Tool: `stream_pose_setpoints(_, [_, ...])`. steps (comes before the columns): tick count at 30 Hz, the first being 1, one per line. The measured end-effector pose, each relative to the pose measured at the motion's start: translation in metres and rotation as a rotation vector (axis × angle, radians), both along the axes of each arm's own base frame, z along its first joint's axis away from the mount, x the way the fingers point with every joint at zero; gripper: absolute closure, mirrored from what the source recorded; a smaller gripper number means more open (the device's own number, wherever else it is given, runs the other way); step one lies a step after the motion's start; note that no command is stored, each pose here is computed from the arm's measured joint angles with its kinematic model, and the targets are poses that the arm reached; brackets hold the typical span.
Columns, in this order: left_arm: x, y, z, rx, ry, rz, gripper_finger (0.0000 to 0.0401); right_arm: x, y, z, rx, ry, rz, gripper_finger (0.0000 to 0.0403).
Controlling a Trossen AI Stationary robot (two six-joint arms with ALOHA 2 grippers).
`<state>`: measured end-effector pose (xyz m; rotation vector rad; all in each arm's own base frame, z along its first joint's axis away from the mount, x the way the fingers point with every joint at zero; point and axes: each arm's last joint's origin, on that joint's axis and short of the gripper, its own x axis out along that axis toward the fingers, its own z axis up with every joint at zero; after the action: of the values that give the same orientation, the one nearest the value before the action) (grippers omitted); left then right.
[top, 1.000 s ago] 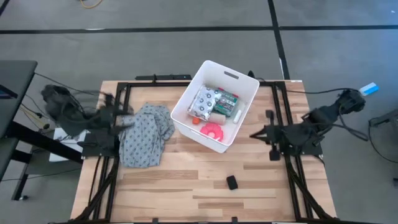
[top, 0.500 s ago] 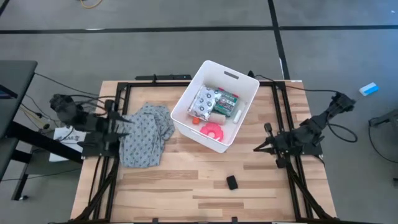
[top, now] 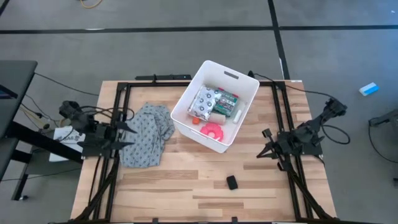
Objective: Pick & place medical supplies in basket/bin
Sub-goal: Return to Home Position
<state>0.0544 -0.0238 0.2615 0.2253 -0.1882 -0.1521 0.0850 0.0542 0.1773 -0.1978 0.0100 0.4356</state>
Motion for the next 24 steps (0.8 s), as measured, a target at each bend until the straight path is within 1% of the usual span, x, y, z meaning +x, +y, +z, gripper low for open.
stream_pose_setpoints(2, [0.003,-0.003,-0.005,-0.015,-0.003,-0.033,0.0223,-0.001,-0.001,-0.003,0.018,-0.006,0.000,0.0402])
stream_pose_setpoints(4, [0.009,-0.007,-0.016,-0.012,0.000,-0.041,0.0223,-0.002,-0.001,-0.006,0.024,-0.012,-0.005,0.0401])
stream_pose_setpoints(6, [0.012,-0.010,-0.023,-0.037,-0.022,-0.039,0.0223,-0.002,-0.002,-0.008,0.043,-0.017,-0.010,0.0401])
stream_pose_setpoints(10, [0.022,-0.014,-0.050,-0.043,-0.004,0.030,0.0223,-0.001,-0.002,-0.008,0.114,0.016,-0.023,0.0402])
stream_pose_setpoints(13, [0.026,-0.016,-0.064,-0.069,-0.021,0.067,0.0223,-0.001,-0.002,-0.008,0.117,0.018,-0.024,0.0399])
stream_pose_setpoints(16, [0.029,-0.018,-0.081,-0.066,0.049,0.065,0.0223,-0.001,-0.002,-0.008,0.117,0.018,-0.024,0.0397])
stream_pose_setpoints(18, [0.030,-0.019,-0.086,-0.107,0.105,0.037,0.0223,-0.001,-0.002,-0.008,0.117,0.018,-0.024,0.0398])
stream_pose_setpoints(21, [0.031,-0.020,-0.088,-0.155,0.127,0.030,0.0223,-0.001,-0.002,-0.008,0.117,0.019,-0.025,0.0399])
stream_pose_setpoints(24, [0.031,-0.020,-0.088,-0.190,0.132,0.050,0.0223,-0.001,-0.002,-0.009,0.116,0.019,-0.024,0.0398])
